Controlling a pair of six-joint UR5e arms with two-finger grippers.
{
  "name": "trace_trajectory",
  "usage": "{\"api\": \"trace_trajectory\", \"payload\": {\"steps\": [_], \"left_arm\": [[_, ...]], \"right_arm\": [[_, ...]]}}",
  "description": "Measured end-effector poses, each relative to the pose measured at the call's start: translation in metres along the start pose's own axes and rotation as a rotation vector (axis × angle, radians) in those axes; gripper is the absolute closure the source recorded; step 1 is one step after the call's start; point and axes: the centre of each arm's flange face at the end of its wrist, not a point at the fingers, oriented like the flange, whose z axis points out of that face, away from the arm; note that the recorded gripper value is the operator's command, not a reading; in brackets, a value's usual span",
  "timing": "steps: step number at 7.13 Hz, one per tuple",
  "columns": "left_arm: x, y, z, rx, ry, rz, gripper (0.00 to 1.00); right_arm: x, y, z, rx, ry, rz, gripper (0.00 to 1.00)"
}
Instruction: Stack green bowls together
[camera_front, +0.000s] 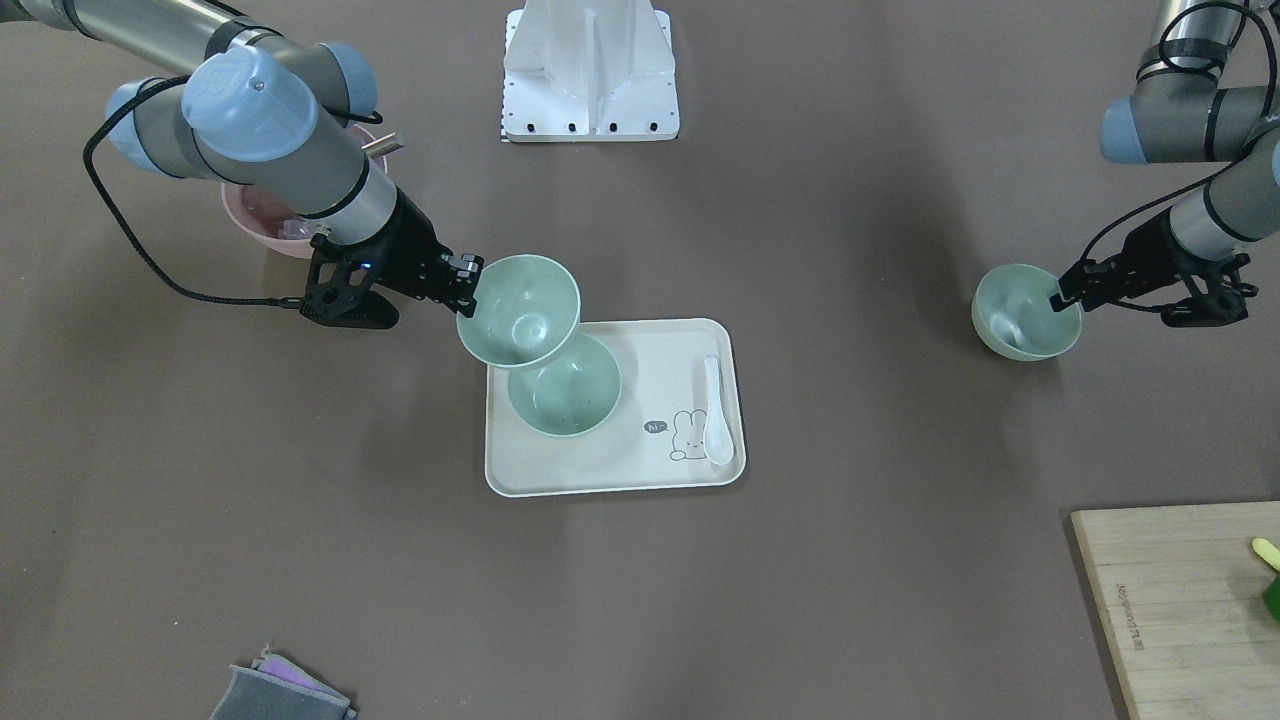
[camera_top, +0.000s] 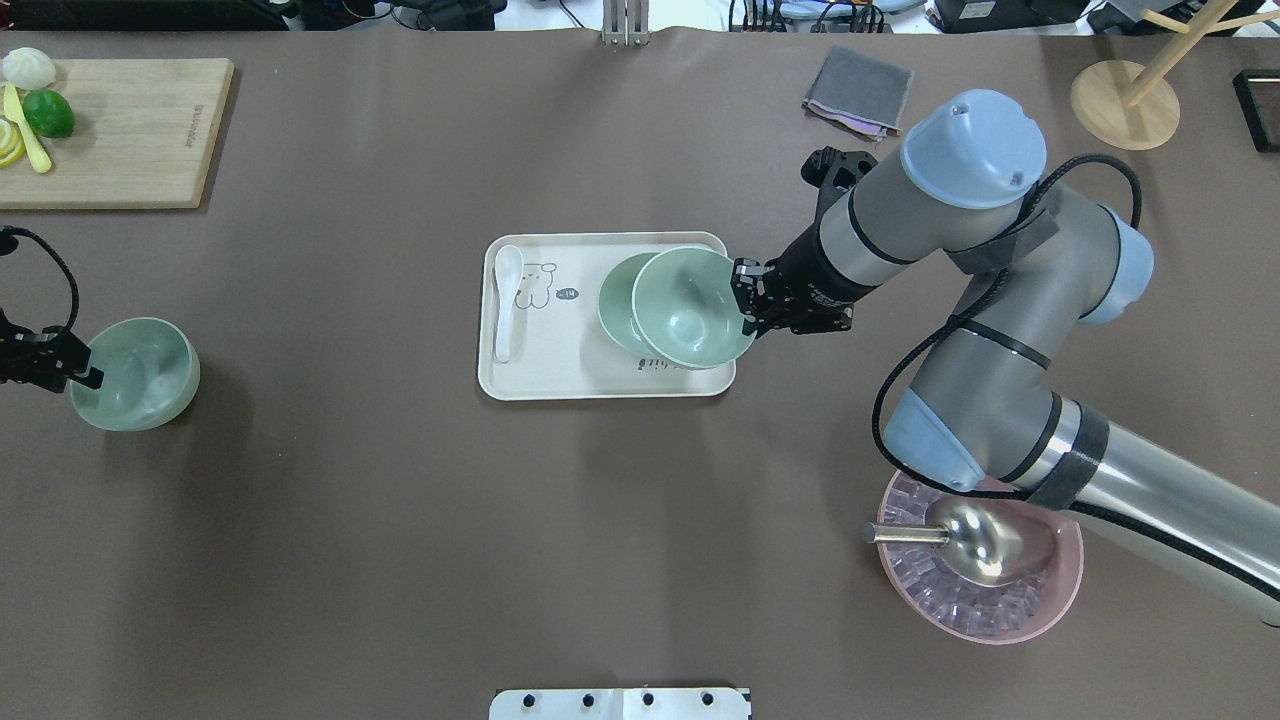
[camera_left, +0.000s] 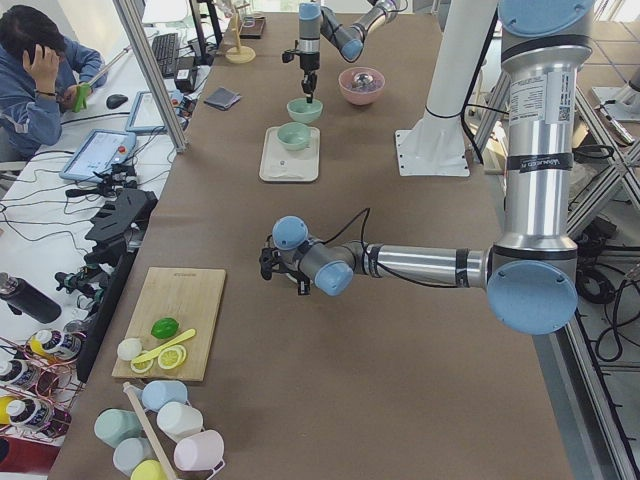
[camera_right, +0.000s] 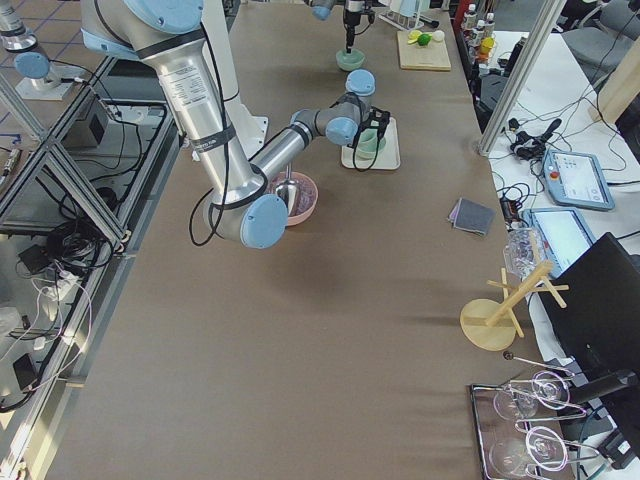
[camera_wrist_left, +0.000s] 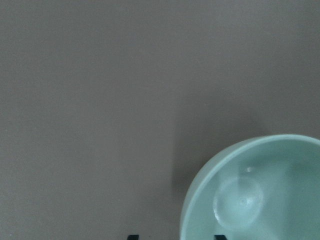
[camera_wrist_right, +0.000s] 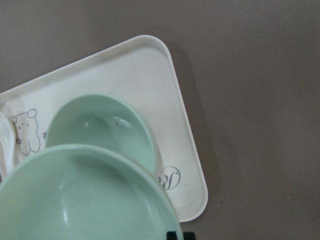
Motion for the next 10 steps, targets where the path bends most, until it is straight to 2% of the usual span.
{"api": "trace_trajectory", "payload": {"steps": [2,7,8,9,10], "left_arm": [[0.008,-0.004,-0.001,0.003,0.009,0.001,1.0],[0.027,-0.006,-0.011,0.019,0.038,-0.015,1.0],[0.026,-0.004,-0.011,0.023,0.042,-0.011,1.0],[0.027,-0.004,-0.012,0.026,0.047,-0.01,1.0],[0.035,-0.004,-0.012,0.027,0.054,-0.031,1.0]], "right_arm": [[-0.017,0.01,0.017,0.029,0.008,0.016,1.0],[-0.035,-0.016,0.031,0.109,0.023,0.07,1.0],[-0.041,-0.019,0.032,0.123,0.02,0.092,0.04],[-0.044,-0.02,0.033,0.129,0.018,0.103,0.0],[-0.045,-0.018,0.03,0.125,0.012,0.105,0.0]]}}
